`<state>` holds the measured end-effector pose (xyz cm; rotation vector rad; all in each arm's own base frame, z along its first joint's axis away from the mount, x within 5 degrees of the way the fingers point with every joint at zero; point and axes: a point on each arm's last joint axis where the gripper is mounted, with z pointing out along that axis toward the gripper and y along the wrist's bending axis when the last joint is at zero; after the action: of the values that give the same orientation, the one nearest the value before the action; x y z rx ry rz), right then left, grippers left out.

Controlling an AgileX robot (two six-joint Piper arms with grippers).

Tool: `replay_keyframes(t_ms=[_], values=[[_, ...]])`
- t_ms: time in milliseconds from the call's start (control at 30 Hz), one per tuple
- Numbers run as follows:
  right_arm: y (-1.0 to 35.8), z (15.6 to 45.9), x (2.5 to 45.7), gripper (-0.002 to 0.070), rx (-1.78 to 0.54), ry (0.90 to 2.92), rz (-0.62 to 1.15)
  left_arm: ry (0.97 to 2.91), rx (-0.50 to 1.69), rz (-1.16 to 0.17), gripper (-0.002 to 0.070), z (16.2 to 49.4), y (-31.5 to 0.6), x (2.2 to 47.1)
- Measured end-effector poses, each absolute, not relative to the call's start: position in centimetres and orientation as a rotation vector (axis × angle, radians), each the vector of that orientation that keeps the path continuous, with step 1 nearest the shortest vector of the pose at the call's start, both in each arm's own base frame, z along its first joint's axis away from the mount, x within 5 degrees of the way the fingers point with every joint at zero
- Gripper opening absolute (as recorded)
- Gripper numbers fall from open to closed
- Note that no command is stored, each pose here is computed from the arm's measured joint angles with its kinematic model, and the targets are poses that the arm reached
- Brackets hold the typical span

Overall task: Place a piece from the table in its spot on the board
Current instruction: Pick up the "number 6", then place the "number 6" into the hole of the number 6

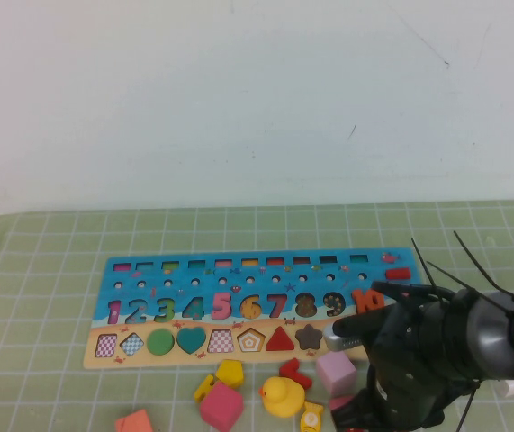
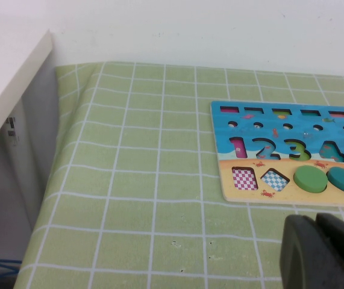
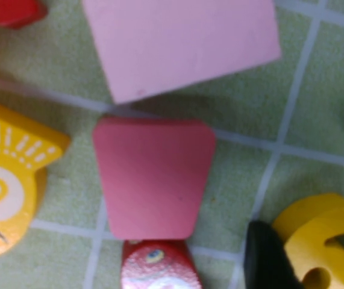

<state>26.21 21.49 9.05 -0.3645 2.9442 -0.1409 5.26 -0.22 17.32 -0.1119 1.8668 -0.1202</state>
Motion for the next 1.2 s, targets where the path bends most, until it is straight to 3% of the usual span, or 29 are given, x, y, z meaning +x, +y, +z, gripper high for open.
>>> replay_keyframes(t_ms=[333, 500, 800, 1200], values=[[21.7, 10.3, 26.3, 0.0279, -0.323, 2.95, -0.121, 1.867, -0.112, -0.12, -0.0001, 17.3, -0.2, 5.3], [22.8, 14.4, 27.7, 0.0279, -0.449, 2.908, -0.115, 1.867, -0.113, -0.122, -0.0001, 17.3, -0.2, 5.3], [27.5, 20.2, 31.3, 0.0279, -0.638, 2.816, 0.117, 1.867, -0.113, -0.122, -0.0001, 17.3, -0.2, 5.3], [34.1, 16.7, 37.5, 0.0279, -0.596, 2.833, 0.248, 1.867, -0.113, -0.122, -0.0001, 17.3, -0.2, 5.3]])
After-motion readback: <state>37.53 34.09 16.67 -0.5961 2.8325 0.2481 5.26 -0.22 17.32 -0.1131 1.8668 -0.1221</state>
